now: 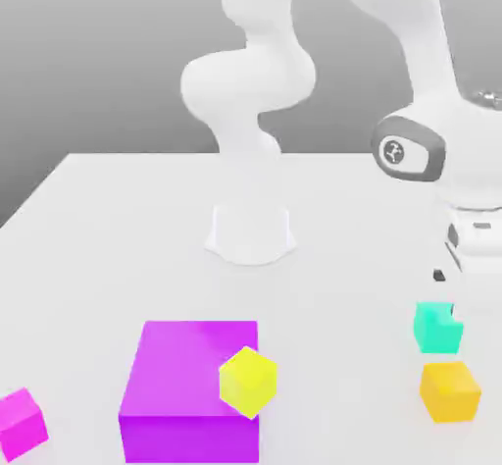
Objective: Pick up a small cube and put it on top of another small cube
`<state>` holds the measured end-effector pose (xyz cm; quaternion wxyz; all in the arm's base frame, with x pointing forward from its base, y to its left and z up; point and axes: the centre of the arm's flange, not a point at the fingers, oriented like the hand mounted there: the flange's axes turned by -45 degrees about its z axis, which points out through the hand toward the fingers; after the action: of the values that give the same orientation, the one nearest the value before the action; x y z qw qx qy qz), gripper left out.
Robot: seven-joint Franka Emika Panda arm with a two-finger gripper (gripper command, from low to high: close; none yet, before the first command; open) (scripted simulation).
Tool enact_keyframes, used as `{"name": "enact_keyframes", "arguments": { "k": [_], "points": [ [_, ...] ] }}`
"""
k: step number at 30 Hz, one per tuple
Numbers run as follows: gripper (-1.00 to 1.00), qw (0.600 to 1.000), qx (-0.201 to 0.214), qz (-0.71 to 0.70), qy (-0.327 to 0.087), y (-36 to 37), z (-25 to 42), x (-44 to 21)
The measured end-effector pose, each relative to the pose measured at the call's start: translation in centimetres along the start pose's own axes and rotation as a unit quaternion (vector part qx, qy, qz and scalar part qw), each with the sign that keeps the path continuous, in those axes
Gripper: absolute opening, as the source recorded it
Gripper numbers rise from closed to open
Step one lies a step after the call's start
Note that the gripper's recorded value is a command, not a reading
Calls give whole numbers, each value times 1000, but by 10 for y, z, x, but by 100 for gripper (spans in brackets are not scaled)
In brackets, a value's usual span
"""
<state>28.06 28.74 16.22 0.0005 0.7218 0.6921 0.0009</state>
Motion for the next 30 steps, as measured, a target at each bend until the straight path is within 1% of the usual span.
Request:
{"name": "enact_keyframes", "arguments": {
  "k": [2,3,10,16,17,20,24,28,30],
  "points": [
    [0,1000,1,0,0,-1,21,-1],
    [-100,1000,1,0,0,-2,27,-1],
    [-100,1000,1,0,-1,-2,26,-1],
    [-100,1000,1,0,-1,-1,-29,-1],
    [-100,1000,0,6,-1,12,-39,-9],
    [-100,999,-3,47,-2,82,-69,-64],
    [-100,997,-3,81,-3,152,-112,-152],
    [-100,994,1,114,-1,192,-156,-262],
    [-100,994,2,111,1,197,-150,-279]
  ]
}}
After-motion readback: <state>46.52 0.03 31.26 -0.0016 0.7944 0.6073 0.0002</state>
